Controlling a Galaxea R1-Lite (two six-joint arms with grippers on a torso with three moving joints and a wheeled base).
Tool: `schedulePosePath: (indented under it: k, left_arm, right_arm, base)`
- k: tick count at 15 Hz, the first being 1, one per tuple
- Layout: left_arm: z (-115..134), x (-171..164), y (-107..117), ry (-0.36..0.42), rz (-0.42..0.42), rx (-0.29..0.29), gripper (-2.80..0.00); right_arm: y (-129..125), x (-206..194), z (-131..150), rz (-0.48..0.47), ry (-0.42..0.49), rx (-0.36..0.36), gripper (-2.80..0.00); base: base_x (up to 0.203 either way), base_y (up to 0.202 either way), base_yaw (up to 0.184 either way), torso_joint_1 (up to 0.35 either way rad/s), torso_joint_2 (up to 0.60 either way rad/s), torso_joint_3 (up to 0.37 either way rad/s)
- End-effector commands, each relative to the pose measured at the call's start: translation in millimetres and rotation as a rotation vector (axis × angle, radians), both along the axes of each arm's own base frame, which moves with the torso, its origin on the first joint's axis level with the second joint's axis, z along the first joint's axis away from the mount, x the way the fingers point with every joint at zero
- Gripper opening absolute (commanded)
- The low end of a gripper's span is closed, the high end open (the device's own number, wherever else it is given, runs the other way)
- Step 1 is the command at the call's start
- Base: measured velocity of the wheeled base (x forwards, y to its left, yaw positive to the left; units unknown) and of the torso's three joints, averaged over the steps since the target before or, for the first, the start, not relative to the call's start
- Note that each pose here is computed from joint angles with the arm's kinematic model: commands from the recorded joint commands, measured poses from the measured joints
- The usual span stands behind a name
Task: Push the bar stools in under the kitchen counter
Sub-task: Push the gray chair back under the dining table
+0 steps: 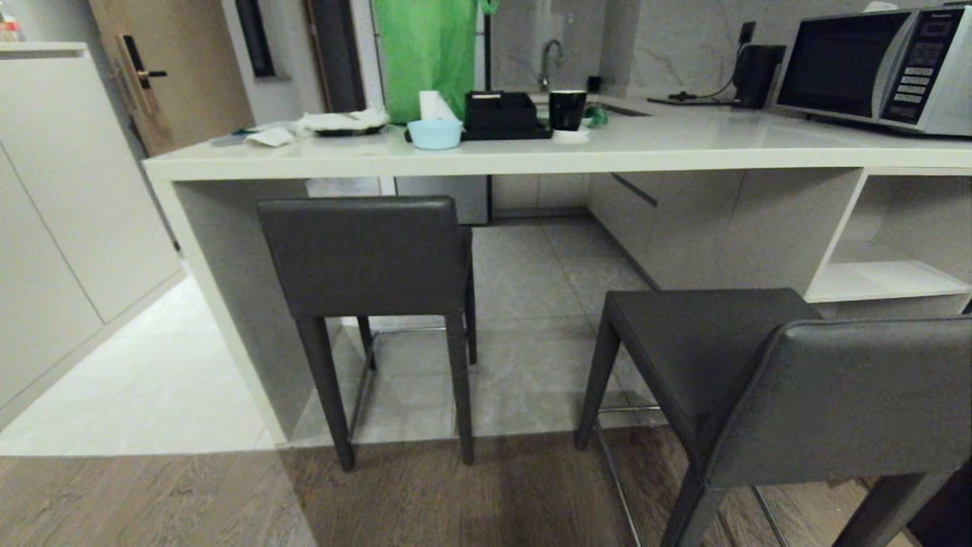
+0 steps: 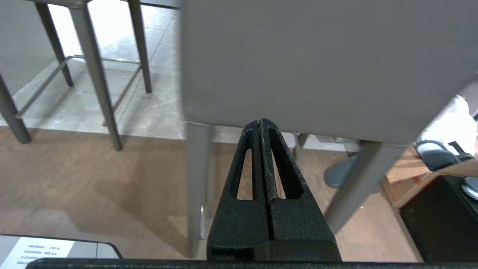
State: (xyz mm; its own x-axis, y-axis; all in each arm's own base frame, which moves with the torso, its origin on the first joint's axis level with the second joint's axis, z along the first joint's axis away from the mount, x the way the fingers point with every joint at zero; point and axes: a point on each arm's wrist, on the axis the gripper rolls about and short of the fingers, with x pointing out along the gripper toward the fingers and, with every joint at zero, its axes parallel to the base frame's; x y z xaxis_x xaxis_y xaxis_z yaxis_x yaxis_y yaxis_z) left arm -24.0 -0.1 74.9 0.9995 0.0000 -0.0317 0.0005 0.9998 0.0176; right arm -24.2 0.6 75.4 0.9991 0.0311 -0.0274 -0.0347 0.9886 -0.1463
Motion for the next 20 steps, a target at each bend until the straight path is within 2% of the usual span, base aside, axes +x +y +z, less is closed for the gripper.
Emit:
schedulePosePath:
  k: [1,20]
  left_arm:
    - [-0.1,-0.1,0.0,-0.001,0.0,-0.001,-2.8]
    - [0.0,0.1,0.0,-0.007,0.002,-0.002,-2.8]
  right_arm:
    - [0.0,0.1,0.0,0.001,0.002,-0.001,-2.8]
    - [0.0,0.1,0.0,0.001,0.002,0.006,-2.8]
  base:
    - [0.0,-0.196,0.0,0.002,0.0,-0.002]
    - [0.0,-0.194,0.001,0.001,0.0,0.003]
